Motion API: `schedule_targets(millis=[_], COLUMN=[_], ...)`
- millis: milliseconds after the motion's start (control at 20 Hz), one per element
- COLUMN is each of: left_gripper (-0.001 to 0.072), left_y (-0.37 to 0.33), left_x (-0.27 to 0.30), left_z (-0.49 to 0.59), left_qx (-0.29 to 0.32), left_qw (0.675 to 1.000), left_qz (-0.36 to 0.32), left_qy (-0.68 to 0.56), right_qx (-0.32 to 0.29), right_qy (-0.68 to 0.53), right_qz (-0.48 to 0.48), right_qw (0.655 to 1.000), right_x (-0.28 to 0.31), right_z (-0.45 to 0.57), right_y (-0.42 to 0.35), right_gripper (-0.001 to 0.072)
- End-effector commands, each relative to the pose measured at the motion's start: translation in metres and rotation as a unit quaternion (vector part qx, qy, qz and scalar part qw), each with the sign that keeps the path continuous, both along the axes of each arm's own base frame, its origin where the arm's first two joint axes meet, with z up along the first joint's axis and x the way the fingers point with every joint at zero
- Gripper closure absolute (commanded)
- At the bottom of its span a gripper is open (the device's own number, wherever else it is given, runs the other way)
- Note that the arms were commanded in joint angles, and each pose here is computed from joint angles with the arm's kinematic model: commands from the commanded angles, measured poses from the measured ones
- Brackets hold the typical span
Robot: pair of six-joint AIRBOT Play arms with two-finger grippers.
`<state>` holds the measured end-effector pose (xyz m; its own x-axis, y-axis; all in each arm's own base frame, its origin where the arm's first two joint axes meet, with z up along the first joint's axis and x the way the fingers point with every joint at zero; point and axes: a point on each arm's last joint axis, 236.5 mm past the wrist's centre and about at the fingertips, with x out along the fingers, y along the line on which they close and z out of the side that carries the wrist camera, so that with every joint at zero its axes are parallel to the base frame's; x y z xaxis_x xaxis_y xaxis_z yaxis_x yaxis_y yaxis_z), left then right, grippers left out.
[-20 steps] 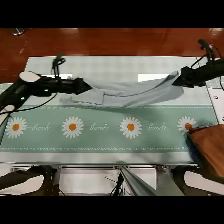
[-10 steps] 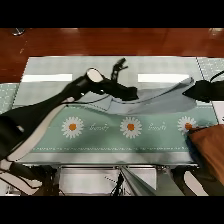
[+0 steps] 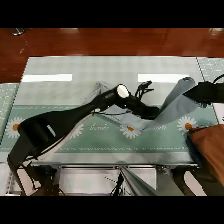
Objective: Fold the shirts.
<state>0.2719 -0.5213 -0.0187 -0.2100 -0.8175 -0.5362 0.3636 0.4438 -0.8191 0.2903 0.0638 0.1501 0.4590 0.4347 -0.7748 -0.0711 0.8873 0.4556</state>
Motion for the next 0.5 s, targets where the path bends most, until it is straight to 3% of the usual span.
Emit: schedule_targets(millis=[0, 250, 450], left_gripper=[0.0684, 0.0684, 0.0683], left_y=[0.053, 0.242, 0.383], left_x=[0.055, 0.138, 0.104], left_z=[0.041, 0.101, 0.108], left_qx=[-0.016, 0.036, 0.138], left_qw=[1.000, 0.985, 0.946], left_qz=[0.025, 0.150, 0.260], left_qy=[-0.008, -0.076, -0.133], right_qx=[0.009, 0.026, 0.035], right_qy=[-0.012, -0.014, -0.021], right_qz=[0.022, 0.103, 0.177], right_qw=[1.000, 0.994, 0.983], right_x=[0.001, 0.023, 0.068], right_z=[0.005, 0.002, -0.004], right_y=[0.015, 0.086, 0.168], right_gripper=[0.0687, 0.0687, 0.0687])
